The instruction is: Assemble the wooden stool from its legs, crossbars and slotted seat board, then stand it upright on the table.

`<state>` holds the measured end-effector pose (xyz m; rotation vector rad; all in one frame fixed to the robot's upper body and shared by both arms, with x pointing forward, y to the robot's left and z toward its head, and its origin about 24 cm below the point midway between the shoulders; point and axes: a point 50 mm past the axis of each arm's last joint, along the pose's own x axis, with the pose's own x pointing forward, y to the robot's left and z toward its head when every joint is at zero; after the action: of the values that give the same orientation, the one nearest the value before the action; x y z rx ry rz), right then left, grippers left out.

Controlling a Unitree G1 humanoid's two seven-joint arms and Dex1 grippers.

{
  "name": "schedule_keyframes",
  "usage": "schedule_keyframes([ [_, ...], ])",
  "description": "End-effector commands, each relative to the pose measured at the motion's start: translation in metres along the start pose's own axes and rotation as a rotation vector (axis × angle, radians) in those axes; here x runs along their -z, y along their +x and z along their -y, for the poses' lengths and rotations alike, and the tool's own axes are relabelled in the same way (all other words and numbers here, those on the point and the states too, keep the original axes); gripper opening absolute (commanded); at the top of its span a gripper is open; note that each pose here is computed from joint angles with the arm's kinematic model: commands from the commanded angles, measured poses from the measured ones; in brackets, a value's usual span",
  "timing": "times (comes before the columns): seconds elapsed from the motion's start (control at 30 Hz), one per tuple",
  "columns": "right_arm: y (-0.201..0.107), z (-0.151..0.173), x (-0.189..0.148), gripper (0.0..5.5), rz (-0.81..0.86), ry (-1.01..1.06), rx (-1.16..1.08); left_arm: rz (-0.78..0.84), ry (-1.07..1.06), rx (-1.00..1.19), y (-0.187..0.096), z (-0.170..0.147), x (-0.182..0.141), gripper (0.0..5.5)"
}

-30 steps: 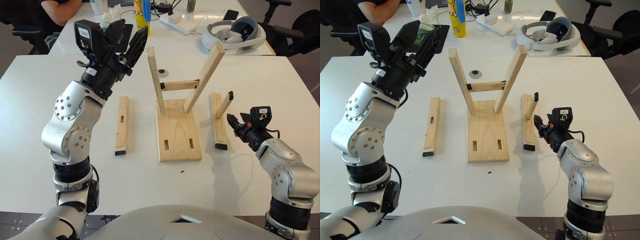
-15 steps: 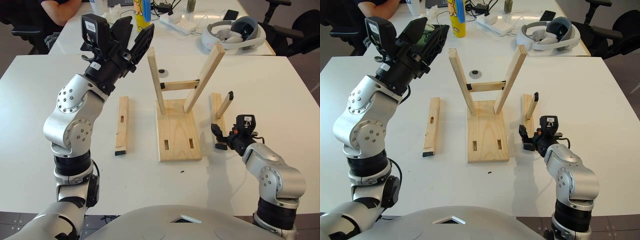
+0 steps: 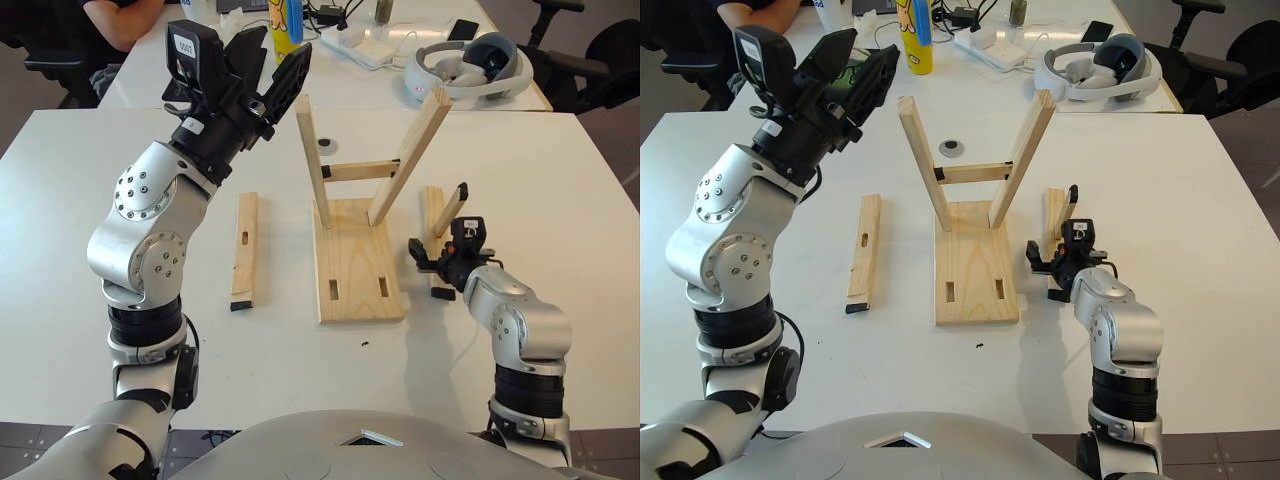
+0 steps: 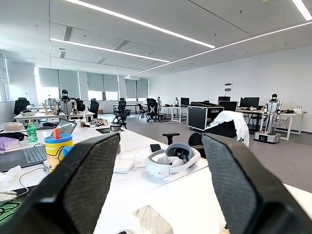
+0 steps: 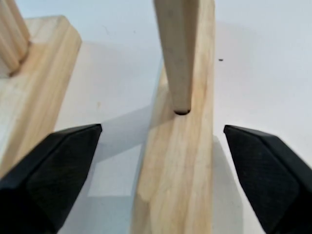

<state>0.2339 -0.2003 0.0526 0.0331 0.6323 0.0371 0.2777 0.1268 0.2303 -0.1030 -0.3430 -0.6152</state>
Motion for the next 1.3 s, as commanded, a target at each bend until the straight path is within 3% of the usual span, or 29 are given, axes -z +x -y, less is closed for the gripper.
schedule_keyframes([
  [0.03,0.001,0.006,0.014,4.01,-0.081,-0.022,0.015,0.016,0.070,-0.058,-0.001,-0.008,-0.007,3.14],
  [0.37,0.003,0.012,0.019,2.38,-0.096,-0.030,0.019,-0.043,0.140,-0.186,0.006,-0.023,-0.006,3.14],
  [0.5,0.004,0.018,0.013,2.07,-0.054,-0.008,0.041,-0.040,0.075,-0.226,0.009,-0.031,-0.007,3.14],
  [0.67,-0.001,0.026,-0.033,2.07,0.220,0.023,0.039,-0.029,-0.050,-0.183,0.007,-0.047,-0.012,3.14],
  [0.77,-0.019,0.034,-0.088,2.07,0.522,0.060,0.004,0.040,-0.207,-0.079,0.008,-0.048,-0.021,3.62],
  [0.83,-0.027,0.037,-0.107,2.07,0.629,0.093,-0.034,0.061,-0.249,-0.033,0.009,-0.047,-0.025,3.90],
  [0.97,-0.048,0.032,-0.151,2.07,0.798,0.186,-0.304,0.121,-0.409,0.116,0.017,-0.047,-0.040,4.51],
  [1.1,-0.063,0.016,-0.168,2.07,0.817,0.215,-0.556,0.138,-0.555,0.275,0.023,-0.044,-0.052,5.13],
  [1.3,-0.083,-0.034,-0.166,2.07,0.562,0.087,-1.102,0.081,-0.715,0.552,0.039,-0.030,-0.067,5.40],
])
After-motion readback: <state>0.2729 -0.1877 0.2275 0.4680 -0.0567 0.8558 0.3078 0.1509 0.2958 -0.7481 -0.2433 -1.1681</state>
